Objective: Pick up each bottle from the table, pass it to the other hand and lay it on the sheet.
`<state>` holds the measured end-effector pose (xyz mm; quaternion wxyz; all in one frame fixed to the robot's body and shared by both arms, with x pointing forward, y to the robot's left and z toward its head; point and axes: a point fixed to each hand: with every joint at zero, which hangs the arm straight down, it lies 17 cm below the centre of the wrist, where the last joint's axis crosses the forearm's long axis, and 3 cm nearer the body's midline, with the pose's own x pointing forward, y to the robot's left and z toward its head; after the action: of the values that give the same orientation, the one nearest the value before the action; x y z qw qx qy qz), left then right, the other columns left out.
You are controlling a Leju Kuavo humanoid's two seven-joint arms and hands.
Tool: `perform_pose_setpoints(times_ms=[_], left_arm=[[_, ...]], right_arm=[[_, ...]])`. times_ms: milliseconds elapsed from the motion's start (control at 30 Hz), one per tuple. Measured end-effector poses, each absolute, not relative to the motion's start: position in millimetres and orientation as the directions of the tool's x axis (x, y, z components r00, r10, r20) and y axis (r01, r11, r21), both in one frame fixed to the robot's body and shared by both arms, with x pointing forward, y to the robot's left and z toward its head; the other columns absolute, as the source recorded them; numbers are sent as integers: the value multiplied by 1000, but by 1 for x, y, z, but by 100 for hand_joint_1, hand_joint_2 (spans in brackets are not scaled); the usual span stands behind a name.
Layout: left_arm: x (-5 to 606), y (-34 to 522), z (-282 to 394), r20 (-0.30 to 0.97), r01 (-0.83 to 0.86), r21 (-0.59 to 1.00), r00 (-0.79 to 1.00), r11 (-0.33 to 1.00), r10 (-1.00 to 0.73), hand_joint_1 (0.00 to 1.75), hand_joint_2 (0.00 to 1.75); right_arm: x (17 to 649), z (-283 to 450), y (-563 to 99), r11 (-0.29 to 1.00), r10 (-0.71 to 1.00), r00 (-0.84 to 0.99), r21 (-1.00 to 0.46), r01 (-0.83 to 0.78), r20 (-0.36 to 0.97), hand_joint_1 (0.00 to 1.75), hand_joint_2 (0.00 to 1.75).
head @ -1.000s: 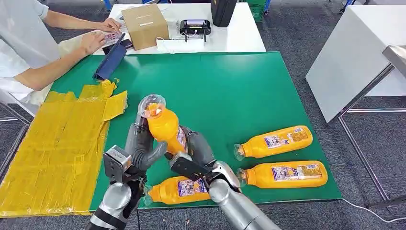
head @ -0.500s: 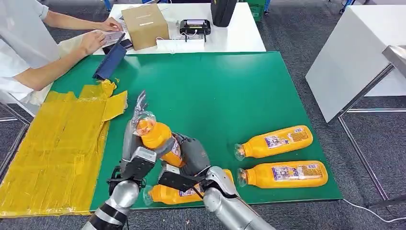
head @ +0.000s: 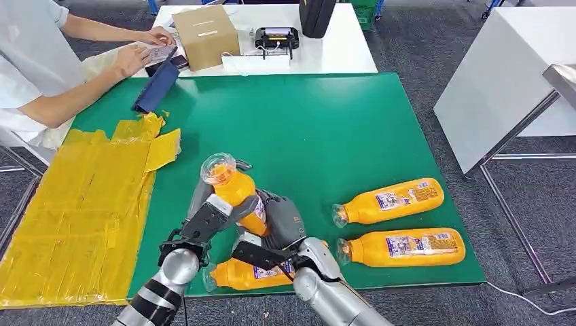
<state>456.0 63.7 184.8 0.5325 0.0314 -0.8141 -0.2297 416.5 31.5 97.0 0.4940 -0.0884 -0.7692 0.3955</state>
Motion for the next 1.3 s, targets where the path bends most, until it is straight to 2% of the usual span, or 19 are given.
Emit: perform_pose_setpoints(times_ms=[133, 433, 467, 500, 533, 567, 767, 933, 1067, 1133, 1233, 1300], left_arm=[[458, 63, 182, 890, 267, 348, -397, 898, -227, 175, 175], [462, 69, 183, 915, 294, 282, -369, 913, -164, 175, 175], [462, 70, 185, 917, 296, 271, -368, 916, -152, 175, 175], [463, 71, 186, 919, 295, 260, -368, 919, -142, 175, 175], [464, 72, 188, 919, 293, 253, -370, 922, -134, 175, 175], [464, 74, 192, 917, 286, 246, -377, 926, -128, 175, 175], [474, 104, 213, 889, 158, 260, -424, 952, -173, 175, 175], [483, 158, 250, 742, -153, 429, -501, 890, -444, 175, 175], [483, 176, 269, 678, -256, 466, -512, 847, -528, 175, 175], [483, 186, 277, 558, -383, 565, -475, 731, -680, 175, 175], [496, 201, 281, 379, -479, 707, -365, 520, -851, 175, 175], [512, 213, 279, 187, -522, 801, -245, 292, -951, 175, 175]], right_arm=[[417, 101, 28, 671, 543, -510, -710, -214, 667, 175, 175], [418, 112, 24, 678, 556, -534, -719, -152, 637, 175, 175], [418, 114, 23, 681, 556, -538, -718, -141, 633, 161, 175], [419, 118, 22, 686, 556, -543, -716, -129, 630, 106, 175], [419, 121, 21, 690, 555, -545, -714, -118, 628, 106, 175], [419, 125, 19, 698, 555, -549, -709, -103, 625, 0, 175], [411, 180, 11, 768, 510, -624, -640, 20, 592, 0, 175], [397, 236, -12, 811, 488, -681, -572, 122, 547, 0, 175], [386, 262, -24, 829, 476, -708, -534, 164, 521, 0, 175], [377, 273, -30, 835, 474, -728, -516, 192, 495, 0, 175], [363, 291, -40, 843, 470, -750, -489, 224, 466, 0, 175], [355, 304, -46, 848, 463, -765, -477, 233, 449, 0, 175]])
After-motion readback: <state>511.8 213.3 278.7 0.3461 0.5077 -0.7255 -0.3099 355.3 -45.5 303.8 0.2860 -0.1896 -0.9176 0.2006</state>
